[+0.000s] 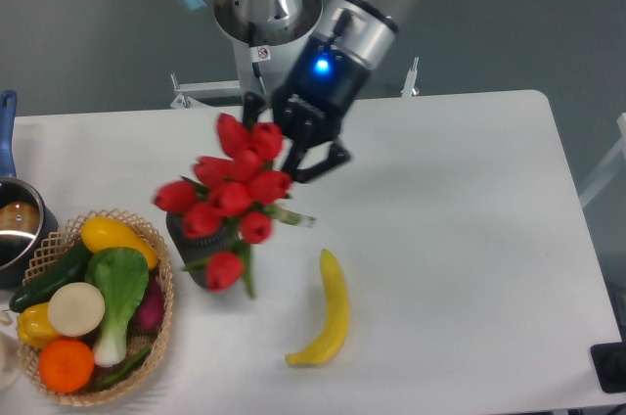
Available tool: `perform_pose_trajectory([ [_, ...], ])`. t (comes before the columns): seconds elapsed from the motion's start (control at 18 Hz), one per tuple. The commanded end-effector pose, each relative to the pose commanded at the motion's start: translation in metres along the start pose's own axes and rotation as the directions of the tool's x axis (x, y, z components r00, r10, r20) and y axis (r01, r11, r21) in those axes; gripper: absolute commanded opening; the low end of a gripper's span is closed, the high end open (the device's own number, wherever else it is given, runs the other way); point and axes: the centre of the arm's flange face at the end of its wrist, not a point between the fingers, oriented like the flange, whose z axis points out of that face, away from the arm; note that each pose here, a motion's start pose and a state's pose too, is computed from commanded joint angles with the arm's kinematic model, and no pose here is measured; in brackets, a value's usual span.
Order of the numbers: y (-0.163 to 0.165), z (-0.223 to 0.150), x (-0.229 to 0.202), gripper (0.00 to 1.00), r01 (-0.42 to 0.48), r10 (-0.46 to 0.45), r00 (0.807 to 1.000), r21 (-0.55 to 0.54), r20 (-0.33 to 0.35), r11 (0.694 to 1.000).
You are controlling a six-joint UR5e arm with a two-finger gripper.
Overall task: Insert the flowers into the vase
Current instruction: 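Carry the tulips over the black vase, stems pointing down, then lower the tulip stems into the black vase opening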
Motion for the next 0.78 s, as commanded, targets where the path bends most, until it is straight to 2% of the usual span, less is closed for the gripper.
perform_pose_trajectory([
  [0.11, -0.005, 0.002, 0.004, 0.0, 0.004, 0.0, 0.998, 0.066, -0.058, 0.998],
  [0.44, -0.01, -0.003, 0.004, 0.0, -0.007, 0.017, 0.997, 0.123, -0.08, 0.992],
  [0.78, -0.014, -0.007, 0.007, 0.0, 0.02, -0.003, 0.994, 0.159, -0.108, 0.987],
])
